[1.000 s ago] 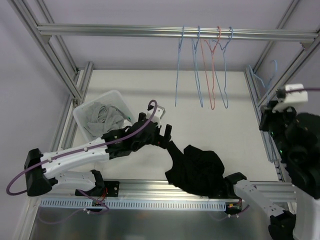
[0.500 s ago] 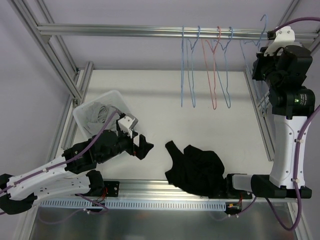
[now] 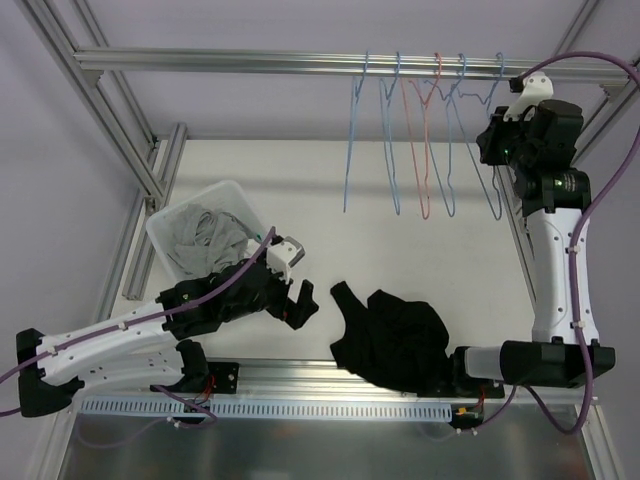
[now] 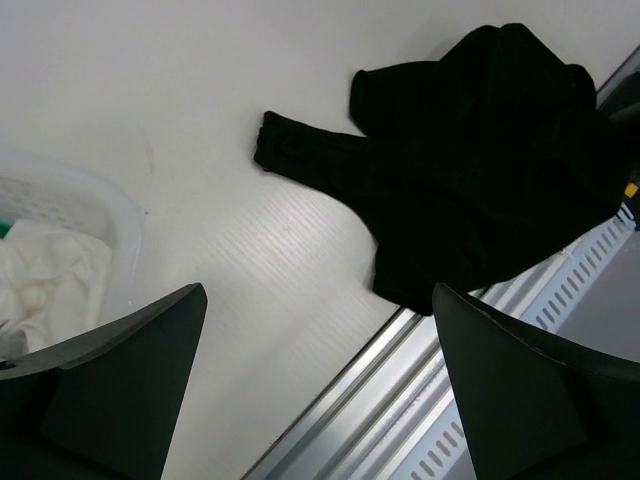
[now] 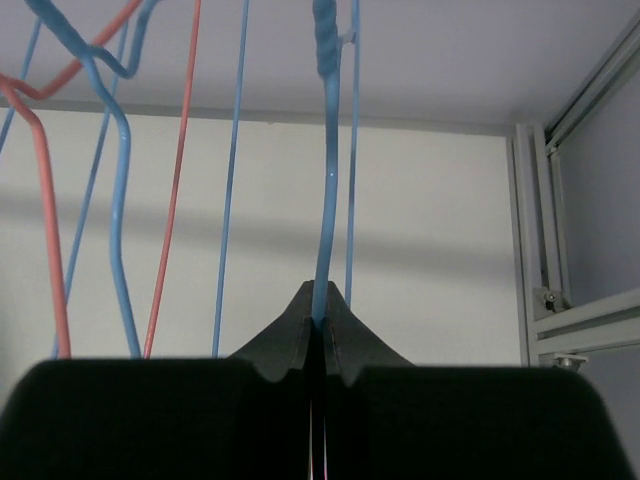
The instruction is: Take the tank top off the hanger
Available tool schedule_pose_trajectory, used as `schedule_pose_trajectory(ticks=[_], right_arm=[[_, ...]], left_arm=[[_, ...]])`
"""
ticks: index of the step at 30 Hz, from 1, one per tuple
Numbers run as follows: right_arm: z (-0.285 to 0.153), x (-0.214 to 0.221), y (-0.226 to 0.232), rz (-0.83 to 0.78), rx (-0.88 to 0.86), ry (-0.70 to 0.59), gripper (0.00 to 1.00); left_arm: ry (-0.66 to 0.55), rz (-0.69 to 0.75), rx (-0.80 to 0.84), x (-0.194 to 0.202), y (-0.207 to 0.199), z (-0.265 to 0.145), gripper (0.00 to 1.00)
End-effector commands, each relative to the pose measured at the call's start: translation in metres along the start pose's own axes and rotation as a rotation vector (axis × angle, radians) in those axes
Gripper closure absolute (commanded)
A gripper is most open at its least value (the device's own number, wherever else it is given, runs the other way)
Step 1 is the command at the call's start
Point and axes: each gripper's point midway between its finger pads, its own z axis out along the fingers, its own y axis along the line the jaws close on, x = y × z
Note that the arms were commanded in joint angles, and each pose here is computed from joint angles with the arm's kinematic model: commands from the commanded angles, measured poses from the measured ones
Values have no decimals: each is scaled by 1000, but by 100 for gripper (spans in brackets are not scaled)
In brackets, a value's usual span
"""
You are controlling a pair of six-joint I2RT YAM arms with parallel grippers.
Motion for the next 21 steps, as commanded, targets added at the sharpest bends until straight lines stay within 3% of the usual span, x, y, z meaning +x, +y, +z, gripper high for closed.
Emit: schedule_pose_trajectory(ticks=[1,6,7,8,10,13,14,21], right_arm=[[4,-15,3,21,-33,-85,100],[-7,11,7,50,-37,-78,97],[-10,14,6,54,-31,-81,88],[-14,17,2,60,-1,-82,58],[-31,22,-2,78,41,-103,31],[-60,28,-14,91,132,-136,12],[-68,34,-17,98,154,-130,2],[-151,56,-48,147,423,-183,1]], left_arm=[[-53,-4,142,-21,-34,-1,1],[-117,17,338,-33,-76,13,1],[-124,33,373,-35,-84,15,1],[-123,42,413,-35,-93,17,1],[-117,65,447,-38,-106,32,1],[-63,117,486,-32,-123,53,1],[-50,144,506,-28,-132,55,1],[9,227,453,-18,-154,101,1]])
